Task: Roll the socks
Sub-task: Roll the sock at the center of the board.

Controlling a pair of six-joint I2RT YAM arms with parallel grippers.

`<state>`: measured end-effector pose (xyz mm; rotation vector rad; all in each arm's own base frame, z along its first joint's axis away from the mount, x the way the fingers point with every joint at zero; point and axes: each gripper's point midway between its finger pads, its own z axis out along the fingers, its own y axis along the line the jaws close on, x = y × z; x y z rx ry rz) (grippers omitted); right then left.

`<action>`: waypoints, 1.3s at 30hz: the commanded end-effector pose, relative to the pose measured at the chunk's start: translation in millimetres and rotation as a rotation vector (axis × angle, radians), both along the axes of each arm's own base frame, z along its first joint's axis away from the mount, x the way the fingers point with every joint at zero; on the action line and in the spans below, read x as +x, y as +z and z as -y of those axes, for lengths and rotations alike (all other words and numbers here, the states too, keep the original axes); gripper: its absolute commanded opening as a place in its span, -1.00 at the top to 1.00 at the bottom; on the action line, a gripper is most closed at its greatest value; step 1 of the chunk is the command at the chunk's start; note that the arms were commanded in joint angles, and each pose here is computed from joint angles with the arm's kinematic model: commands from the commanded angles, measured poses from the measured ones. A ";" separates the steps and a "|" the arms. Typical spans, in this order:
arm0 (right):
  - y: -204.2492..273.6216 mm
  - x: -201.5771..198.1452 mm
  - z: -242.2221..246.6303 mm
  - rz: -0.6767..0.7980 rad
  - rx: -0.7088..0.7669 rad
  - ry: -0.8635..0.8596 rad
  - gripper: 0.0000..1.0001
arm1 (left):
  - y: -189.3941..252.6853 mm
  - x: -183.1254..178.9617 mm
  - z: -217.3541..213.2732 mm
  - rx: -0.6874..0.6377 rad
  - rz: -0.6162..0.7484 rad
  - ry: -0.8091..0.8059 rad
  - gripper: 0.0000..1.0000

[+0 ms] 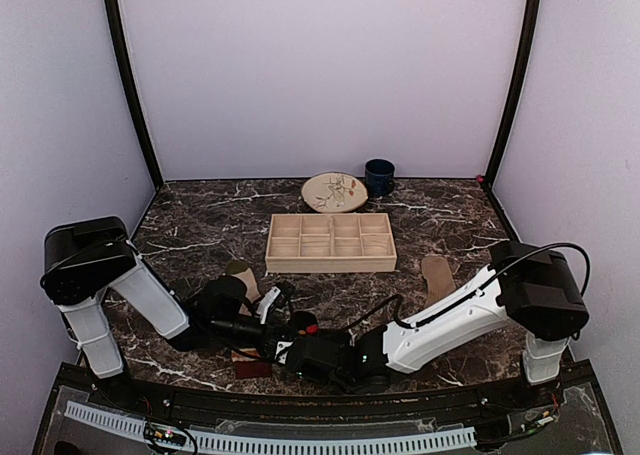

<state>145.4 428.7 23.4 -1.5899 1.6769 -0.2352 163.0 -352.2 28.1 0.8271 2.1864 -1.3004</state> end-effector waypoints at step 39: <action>-32.1 -6.3 6.4 -0.396 -0.068 -0.007 1.00 | 24.8 7.1 -46.6 0.006 0.182 0.191 0.29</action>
